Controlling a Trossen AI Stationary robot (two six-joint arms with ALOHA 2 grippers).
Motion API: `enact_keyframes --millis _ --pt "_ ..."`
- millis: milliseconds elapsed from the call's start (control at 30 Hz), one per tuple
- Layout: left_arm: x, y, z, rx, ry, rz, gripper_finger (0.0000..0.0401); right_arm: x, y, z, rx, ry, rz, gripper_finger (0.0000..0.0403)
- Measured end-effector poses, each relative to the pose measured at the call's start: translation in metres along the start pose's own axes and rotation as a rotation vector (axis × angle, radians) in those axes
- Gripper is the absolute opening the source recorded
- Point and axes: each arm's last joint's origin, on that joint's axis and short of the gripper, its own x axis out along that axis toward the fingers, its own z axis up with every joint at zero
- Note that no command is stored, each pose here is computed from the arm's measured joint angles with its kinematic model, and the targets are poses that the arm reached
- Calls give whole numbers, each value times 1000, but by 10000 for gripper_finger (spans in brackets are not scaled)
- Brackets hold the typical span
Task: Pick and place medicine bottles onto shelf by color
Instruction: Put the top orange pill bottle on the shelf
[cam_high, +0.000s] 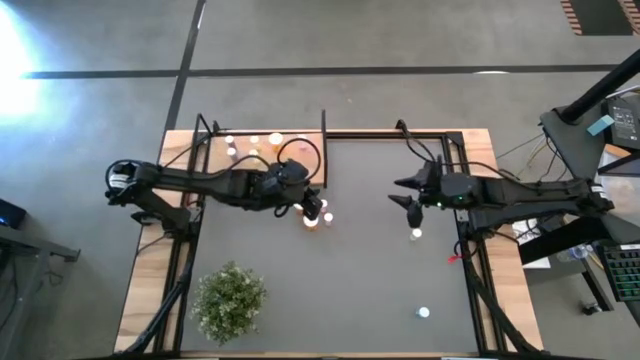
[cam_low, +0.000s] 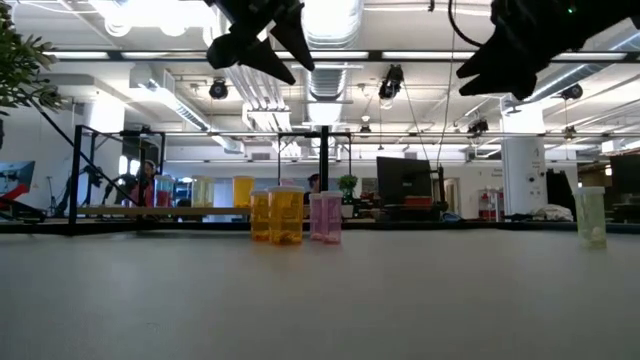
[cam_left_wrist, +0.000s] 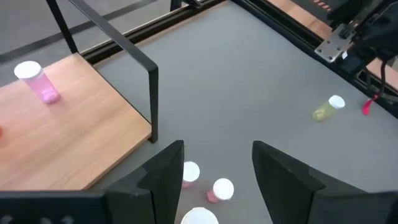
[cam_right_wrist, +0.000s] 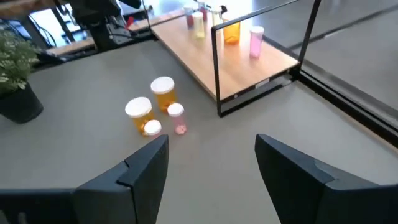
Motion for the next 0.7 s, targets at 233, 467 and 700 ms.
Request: enact_keyframes --millis 233,467,700 --pt "2 3 4 -14 -10 8 174 0 -7 -24 86 -117 35 228" --pt "3 4 4 -18 18 -23 174 8 -10 -41 155 -283 92 228" --pt "3 5 5 -19 21 -23 174 14 -15 -63 211 -368 125 228"
